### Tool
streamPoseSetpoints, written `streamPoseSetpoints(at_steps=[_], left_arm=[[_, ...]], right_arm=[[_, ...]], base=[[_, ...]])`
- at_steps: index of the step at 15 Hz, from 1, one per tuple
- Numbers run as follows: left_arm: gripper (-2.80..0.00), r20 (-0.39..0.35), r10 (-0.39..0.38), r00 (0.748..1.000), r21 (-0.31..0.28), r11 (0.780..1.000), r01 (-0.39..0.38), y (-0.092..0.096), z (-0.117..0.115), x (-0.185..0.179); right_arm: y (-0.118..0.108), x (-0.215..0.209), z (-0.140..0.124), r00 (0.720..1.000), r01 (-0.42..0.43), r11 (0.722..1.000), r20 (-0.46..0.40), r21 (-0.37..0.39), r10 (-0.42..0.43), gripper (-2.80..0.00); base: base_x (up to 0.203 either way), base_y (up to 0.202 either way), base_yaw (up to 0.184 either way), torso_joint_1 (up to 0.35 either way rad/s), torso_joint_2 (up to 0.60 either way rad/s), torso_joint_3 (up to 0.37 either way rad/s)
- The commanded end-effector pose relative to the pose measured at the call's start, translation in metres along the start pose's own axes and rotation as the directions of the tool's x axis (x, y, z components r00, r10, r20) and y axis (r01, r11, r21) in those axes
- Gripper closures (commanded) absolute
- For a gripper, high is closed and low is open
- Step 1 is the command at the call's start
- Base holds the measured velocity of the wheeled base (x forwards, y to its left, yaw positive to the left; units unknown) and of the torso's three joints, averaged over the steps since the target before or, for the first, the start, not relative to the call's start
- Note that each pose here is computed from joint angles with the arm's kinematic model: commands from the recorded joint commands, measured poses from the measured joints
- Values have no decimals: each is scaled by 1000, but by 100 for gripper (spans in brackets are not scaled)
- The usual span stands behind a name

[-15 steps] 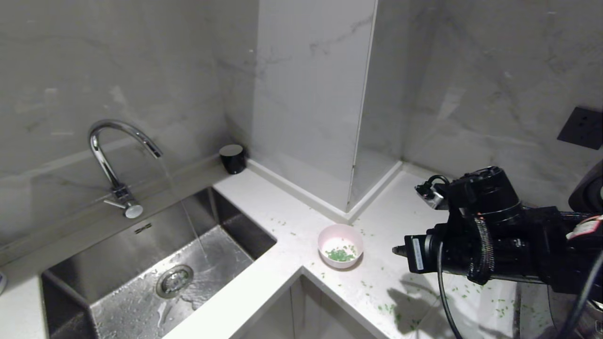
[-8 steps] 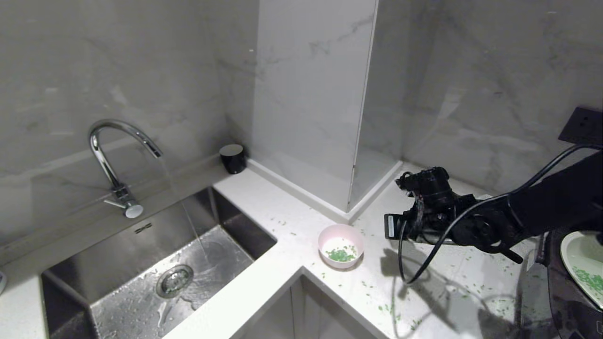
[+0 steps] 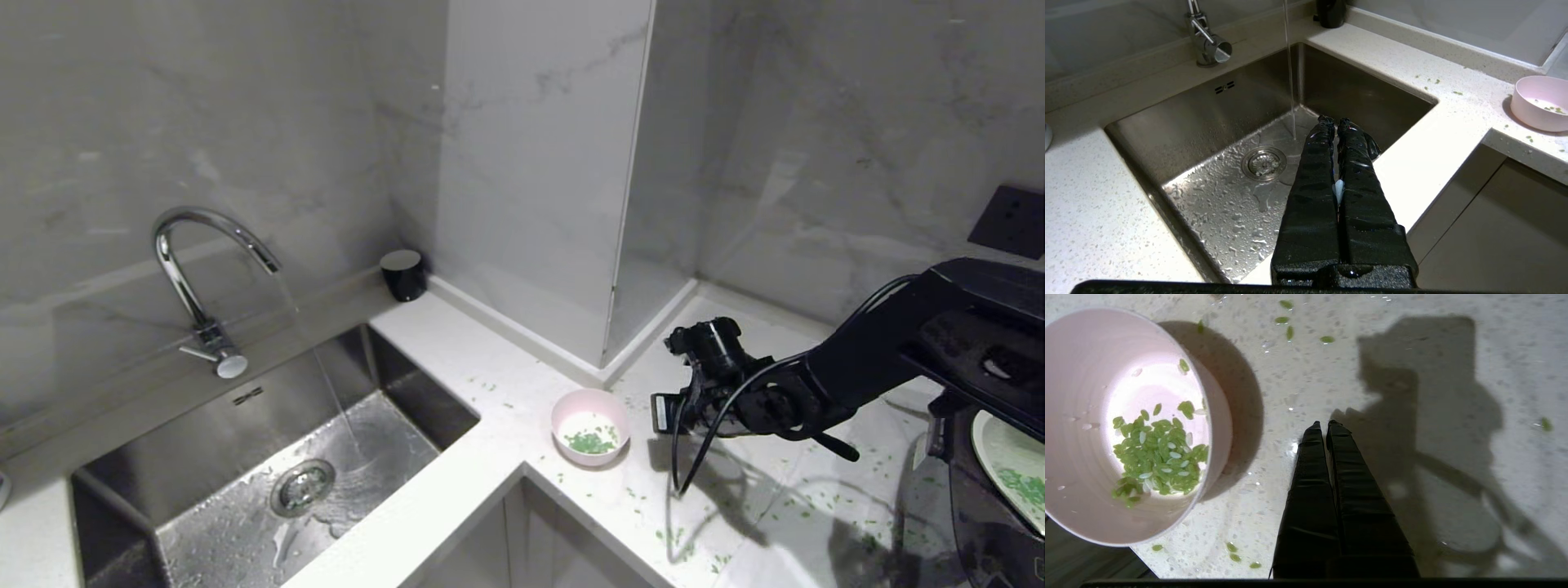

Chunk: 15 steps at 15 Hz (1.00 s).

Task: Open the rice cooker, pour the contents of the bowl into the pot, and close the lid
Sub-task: Pick up the bowl on the table

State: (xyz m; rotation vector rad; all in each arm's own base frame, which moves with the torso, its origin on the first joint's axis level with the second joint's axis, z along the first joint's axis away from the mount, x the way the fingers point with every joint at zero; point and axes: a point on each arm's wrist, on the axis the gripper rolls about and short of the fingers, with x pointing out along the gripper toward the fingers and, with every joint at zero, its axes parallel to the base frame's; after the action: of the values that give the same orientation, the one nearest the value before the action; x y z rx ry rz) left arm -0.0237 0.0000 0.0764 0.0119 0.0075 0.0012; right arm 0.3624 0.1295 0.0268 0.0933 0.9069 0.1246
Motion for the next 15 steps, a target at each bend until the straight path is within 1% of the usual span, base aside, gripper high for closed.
streamPoseSetpoints(at_steps=[1, 3, 6, 8, 12, 15], left_arm=[[0, 1, 0, 1000, 0, 1000, 0, 0, 0, 0], [0, 0, 0, 1000, 0, 1000, 0, 0, 0, 0], [0, 4, 3, 1000, -4, 1000, -3, 0, 0, 0], [0, 6, 3, 1000, -9, 1000, -3, 0, 0, 0], [0, 6, 3, 1000, -9, 1000, -3, 0, 0, 0], [0, 6, 3, 1000, -9, 1000, -3, 0, 0, 0]], right_arm=[[3, 15, -3, 1000, 0, 1000, -15, -3, 0, 0], [8, 15, 0, 1000, -15, 1000, -7, 8, 15, 0], [18, 18, 0, 999, -44, 999, -6, -2, 44, 0], [23, 19, 8, 998, -61, 998, 16, 25, 60, 0], [44, 20, 8, 995, -96, 995, 27, -3, 96, 0], [52, 23, 5, 994, -106, 994, 23, -15, 106, 0]], base=[[0, 0, 0, 0, 0, 0], [0, 0, 0, 0, 0, 0], [0, 0, 0, 0, 0, 0], [0, 0, 0, 0, 0, 0], [0, 0, 0, 0, 0, 0], [0, 0, 0, 0, 0, 0]])
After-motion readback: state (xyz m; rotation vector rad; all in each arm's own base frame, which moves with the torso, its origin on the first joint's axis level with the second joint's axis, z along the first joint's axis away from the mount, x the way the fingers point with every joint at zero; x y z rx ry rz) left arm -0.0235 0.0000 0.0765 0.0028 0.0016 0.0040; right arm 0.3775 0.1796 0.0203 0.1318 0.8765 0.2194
